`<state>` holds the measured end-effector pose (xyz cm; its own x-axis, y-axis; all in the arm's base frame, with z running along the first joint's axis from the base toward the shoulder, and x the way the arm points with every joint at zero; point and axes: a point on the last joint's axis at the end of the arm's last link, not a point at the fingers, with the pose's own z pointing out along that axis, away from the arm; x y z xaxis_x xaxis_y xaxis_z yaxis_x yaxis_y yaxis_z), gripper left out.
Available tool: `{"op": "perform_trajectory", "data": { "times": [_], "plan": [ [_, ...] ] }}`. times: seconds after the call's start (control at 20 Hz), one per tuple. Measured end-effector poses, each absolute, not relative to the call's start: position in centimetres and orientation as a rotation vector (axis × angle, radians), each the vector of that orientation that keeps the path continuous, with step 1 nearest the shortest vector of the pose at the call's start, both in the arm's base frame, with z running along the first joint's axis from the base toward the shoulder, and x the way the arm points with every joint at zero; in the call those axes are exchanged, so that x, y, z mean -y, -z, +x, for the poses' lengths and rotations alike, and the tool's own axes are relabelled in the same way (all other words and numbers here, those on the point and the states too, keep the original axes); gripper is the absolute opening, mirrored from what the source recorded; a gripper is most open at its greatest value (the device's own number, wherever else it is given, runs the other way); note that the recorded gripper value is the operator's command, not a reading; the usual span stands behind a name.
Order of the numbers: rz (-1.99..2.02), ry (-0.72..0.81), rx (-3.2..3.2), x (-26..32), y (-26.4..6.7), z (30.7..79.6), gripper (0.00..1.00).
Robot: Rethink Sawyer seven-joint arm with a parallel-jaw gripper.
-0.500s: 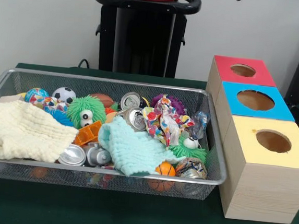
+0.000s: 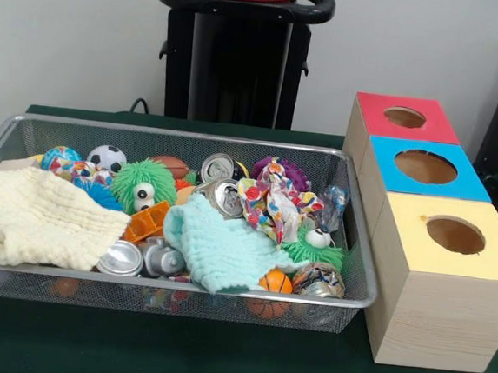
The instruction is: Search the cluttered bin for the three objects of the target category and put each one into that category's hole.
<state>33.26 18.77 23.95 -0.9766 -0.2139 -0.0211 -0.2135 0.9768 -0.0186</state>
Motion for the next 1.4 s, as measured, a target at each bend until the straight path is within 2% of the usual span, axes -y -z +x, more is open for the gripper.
{"op": "perform_trajectory", "data": {
  "times": [0.9,1.4],
  "plan": [
    [-0.266,0.018,-3.227,-18.0,-20.7,33.3,1.00],
    [-0.267,0.040,-3.238,-18.3,-19.0,36.8,1.00]
  ]
}}
